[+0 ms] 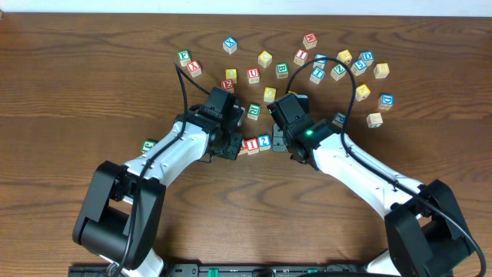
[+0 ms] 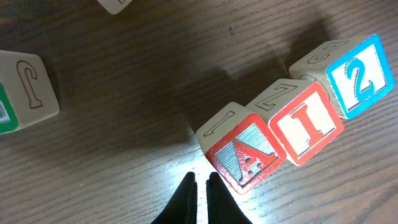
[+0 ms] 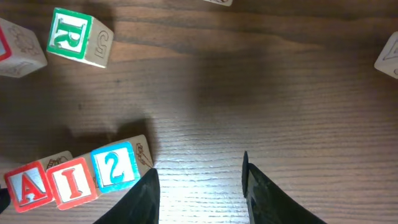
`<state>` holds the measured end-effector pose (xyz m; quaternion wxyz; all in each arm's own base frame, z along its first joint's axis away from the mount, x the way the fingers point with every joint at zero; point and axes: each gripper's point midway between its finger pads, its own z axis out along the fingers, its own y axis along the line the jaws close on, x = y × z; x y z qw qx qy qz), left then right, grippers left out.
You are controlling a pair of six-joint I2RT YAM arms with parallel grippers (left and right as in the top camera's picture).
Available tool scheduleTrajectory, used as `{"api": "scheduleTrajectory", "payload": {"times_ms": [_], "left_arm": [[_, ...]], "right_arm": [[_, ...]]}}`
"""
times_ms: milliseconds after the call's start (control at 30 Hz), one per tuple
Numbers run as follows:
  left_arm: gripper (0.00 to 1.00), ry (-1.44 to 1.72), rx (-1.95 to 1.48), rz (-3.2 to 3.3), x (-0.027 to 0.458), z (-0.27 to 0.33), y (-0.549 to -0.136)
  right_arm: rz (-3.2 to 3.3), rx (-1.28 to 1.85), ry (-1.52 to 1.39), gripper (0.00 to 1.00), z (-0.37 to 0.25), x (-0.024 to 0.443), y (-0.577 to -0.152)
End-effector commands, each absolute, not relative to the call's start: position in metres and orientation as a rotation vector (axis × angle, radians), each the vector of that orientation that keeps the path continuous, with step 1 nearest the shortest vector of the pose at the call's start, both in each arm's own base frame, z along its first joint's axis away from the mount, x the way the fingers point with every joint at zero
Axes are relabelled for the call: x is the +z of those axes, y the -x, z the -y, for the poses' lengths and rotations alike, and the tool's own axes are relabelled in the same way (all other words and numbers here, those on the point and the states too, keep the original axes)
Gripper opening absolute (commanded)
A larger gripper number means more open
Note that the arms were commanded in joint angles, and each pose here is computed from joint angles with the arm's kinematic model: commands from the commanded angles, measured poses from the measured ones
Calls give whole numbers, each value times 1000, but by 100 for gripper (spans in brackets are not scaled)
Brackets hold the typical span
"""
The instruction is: Spell out AI2
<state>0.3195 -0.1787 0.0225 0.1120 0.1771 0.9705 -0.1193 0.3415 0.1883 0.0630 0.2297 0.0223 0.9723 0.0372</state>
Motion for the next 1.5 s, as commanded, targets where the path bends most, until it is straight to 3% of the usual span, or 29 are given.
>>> {"api": "scheduleTrajectory", "payload": {"times_ms": [0, 567, 1467], "left_arm": [[8, -536, -325, -2860, 17, 175, -317], [7, -535, -333, -2830, 19, 178, -323], [8, -564, -347, -2819, 19, 180, -323]], "right_arm": [[-2662, 42, -93, 40, -181, 59, -342], [-2579, -99, -367, 41, -105, 64, -377], [-2581, -92, -372, 40, -105, 64, -377]]}}
